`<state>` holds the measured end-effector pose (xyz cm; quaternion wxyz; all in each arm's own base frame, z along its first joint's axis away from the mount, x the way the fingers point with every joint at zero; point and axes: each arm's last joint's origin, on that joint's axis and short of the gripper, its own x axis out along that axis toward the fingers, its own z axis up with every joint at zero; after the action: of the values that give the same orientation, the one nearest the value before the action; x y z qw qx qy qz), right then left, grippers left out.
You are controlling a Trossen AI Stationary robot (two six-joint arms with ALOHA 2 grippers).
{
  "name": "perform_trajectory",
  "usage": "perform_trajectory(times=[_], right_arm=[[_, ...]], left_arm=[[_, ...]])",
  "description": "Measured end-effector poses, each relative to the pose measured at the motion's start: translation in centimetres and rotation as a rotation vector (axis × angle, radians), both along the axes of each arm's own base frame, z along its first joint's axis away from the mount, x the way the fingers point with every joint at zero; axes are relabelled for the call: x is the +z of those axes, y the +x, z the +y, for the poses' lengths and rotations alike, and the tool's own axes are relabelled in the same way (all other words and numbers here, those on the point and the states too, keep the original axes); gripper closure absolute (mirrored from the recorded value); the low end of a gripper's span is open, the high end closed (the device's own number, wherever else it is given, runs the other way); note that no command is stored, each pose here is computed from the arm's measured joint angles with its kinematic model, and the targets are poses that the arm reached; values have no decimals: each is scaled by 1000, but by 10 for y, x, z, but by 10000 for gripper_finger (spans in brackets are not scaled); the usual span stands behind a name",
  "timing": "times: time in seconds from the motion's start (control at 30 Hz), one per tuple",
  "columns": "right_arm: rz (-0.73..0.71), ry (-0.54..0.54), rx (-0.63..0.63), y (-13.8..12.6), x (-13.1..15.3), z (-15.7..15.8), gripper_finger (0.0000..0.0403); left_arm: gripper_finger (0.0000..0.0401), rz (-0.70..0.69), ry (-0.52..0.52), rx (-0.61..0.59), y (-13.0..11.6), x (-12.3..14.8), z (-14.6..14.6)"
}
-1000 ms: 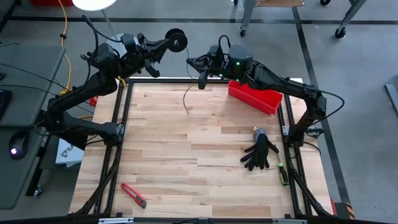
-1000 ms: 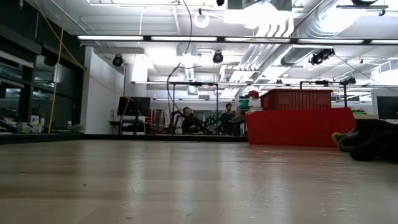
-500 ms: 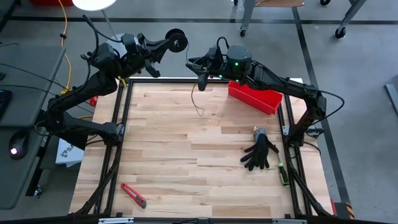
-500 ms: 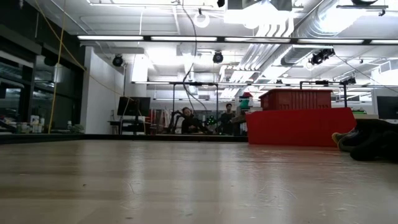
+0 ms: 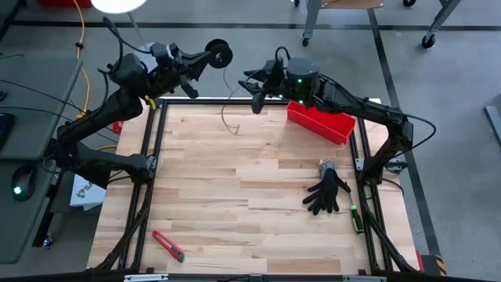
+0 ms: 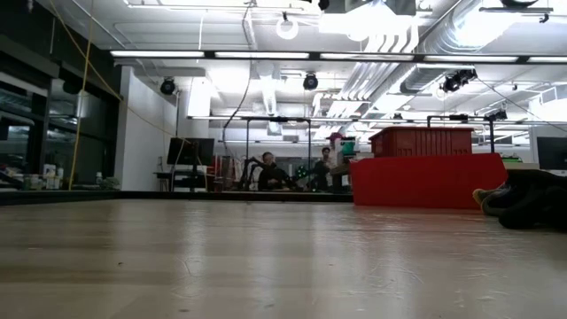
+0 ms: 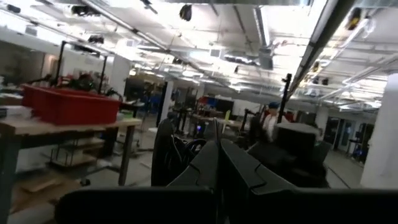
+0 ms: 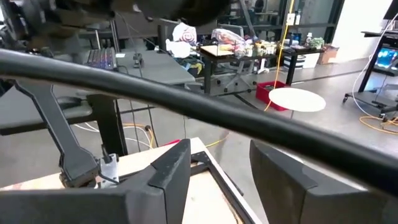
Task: Coil cords
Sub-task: Coil the black wire on the spool
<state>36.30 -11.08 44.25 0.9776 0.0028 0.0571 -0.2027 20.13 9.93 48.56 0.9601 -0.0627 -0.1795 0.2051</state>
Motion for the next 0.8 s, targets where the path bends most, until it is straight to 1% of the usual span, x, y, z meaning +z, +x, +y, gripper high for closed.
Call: perform_trajectory(times=[0.27,0.43,0.8], right_arm=[[8,-15,0,0,0,0,245],[14,-28,2,0,0,0,245],[8,-14,-3,0,0,0,245]], left_arm=[[400,38,58,-16,-1,0,-2],[400,60,49,-17,0,-2,-1],[400,50,47,-16,-3,-1,-2]])
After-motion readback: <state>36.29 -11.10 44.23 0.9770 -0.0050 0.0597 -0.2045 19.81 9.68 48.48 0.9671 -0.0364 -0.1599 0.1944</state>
